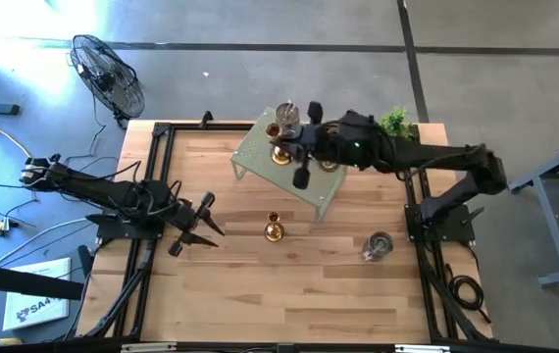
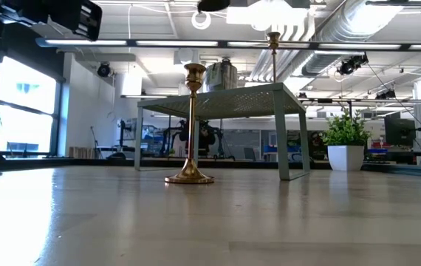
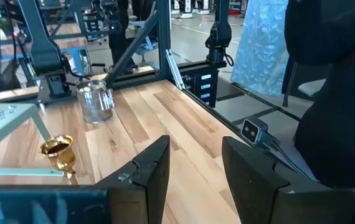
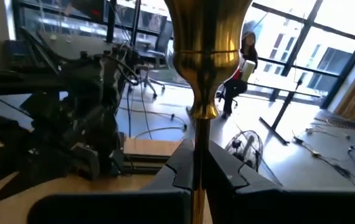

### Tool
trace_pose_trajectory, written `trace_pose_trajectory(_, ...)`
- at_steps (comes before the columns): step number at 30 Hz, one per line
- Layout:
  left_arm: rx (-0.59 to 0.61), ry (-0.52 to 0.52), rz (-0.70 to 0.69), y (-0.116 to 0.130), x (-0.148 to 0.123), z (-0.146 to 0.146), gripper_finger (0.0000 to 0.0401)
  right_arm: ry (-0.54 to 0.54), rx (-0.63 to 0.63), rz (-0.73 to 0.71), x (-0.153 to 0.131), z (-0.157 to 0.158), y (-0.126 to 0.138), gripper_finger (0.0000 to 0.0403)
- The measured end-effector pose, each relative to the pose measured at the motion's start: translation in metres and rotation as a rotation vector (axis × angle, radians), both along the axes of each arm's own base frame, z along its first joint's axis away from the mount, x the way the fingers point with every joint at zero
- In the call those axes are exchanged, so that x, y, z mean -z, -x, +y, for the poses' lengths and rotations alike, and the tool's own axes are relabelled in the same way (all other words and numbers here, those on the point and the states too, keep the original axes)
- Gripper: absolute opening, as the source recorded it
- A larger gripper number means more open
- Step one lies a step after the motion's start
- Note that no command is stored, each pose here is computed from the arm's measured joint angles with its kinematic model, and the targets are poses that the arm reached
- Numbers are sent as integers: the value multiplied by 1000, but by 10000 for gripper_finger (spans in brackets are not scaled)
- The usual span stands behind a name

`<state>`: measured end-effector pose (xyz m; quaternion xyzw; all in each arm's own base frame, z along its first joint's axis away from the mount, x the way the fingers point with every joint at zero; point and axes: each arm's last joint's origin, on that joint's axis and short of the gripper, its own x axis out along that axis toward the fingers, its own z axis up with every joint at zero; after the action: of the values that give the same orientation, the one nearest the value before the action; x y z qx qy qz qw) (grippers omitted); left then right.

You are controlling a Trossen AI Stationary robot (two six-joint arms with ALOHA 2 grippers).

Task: Pick & Place candle stick holders
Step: Put the left gold candle holder on the shelf

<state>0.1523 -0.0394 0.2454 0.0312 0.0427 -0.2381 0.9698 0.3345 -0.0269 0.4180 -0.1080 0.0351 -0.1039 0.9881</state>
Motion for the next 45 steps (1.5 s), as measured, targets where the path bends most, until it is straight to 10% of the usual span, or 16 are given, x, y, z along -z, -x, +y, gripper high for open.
trace_pose_trajectory(16, -11, -19, 0, 0, 1, 0, 143, -126, 38, -218, 125, 16, 100, 8)
trace_pose_trajectory(45, -37, -35, -6, -1, 1, 1, 143, -190, 169, -78, 182, -15, 86, 8)
